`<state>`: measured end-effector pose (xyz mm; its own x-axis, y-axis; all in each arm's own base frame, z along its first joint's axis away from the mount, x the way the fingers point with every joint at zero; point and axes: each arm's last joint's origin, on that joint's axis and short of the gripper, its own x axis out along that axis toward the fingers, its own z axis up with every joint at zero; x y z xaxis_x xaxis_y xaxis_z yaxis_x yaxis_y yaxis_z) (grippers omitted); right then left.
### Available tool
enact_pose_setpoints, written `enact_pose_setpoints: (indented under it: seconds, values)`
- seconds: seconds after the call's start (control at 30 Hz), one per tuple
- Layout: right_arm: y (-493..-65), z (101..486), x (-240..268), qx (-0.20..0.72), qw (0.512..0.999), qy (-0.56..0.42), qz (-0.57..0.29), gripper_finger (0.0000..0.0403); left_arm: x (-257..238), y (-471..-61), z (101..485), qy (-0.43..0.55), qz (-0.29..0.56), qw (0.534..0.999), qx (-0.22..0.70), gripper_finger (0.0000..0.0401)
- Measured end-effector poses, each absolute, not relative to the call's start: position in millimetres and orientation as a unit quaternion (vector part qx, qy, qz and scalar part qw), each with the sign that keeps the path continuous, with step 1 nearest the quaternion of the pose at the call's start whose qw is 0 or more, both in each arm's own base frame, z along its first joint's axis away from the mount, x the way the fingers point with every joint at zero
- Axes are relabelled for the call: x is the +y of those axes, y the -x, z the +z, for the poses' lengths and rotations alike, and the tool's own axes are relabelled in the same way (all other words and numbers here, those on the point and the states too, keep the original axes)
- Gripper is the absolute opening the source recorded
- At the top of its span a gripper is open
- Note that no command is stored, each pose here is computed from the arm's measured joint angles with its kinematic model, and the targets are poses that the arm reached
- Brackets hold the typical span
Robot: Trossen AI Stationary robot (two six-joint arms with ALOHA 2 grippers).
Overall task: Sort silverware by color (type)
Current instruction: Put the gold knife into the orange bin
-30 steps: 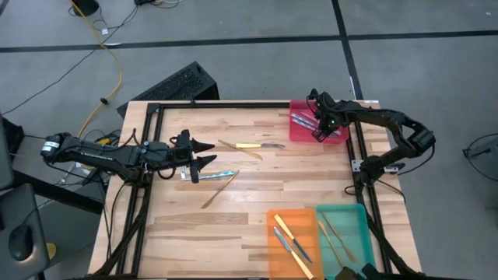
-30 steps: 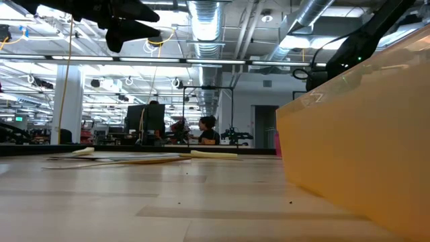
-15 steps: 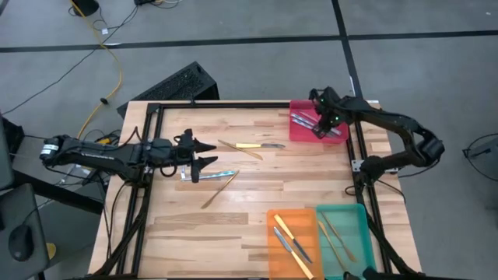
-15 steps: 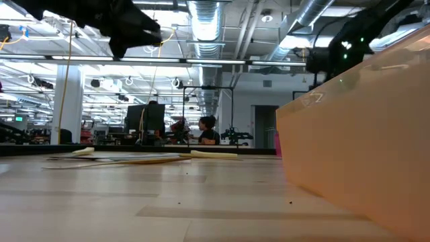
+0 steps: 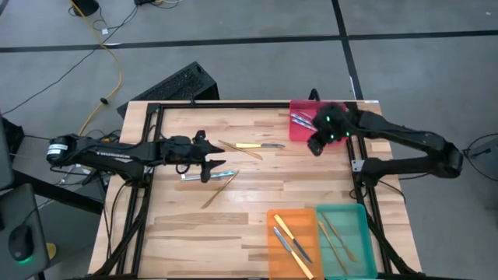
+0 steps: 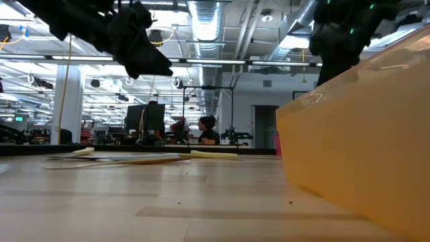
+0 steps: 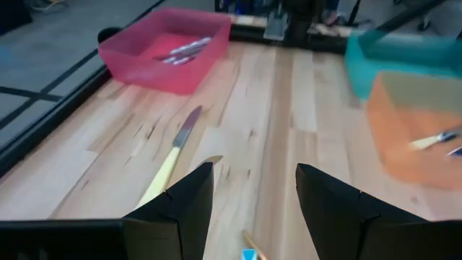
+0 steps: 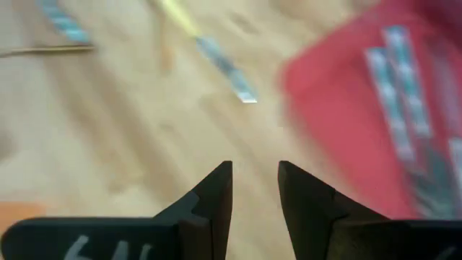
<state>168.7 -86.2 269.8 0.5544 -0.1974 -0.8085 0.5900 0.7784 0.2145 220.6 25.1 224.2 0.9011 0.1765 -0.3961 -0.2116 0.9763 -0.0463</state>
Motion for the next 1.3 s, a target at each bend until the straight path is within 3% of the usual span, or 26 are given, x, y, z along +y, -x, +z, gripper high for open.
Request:
enact_pose_setpoints:
  seconds: [0.23,0.5,0.73,1.03,1.3]
  values:
    - [-185,282,-20,0.374,0.879,-0.248,-0.161,0.0136,42,-231,202,0.051,0.116,0.961,0.245,0.018]
    - [-203,278,55,0.333,0.921,-0.162,-0.12,0.0136,67,-238,178,0.037,0.107,0.95,0.291,0.018]
    - [-222,254,97,0.337,0.924,-0.143,-0.111,0.0136,81,-242,160,0.126,0.06,0.943,0.302,0.018]
    - [-247,201,128,0.392,0.899,-0.147,-0.132,0.0136,36,-250,161,0.168,-0.064,0.931,0.317,0.018]
    - [-263,178,137,0.388,0.897,-0.163,-0.137,0.0136,-15,-262,173,0.113,-0.065,0.934,0.334,0.018]
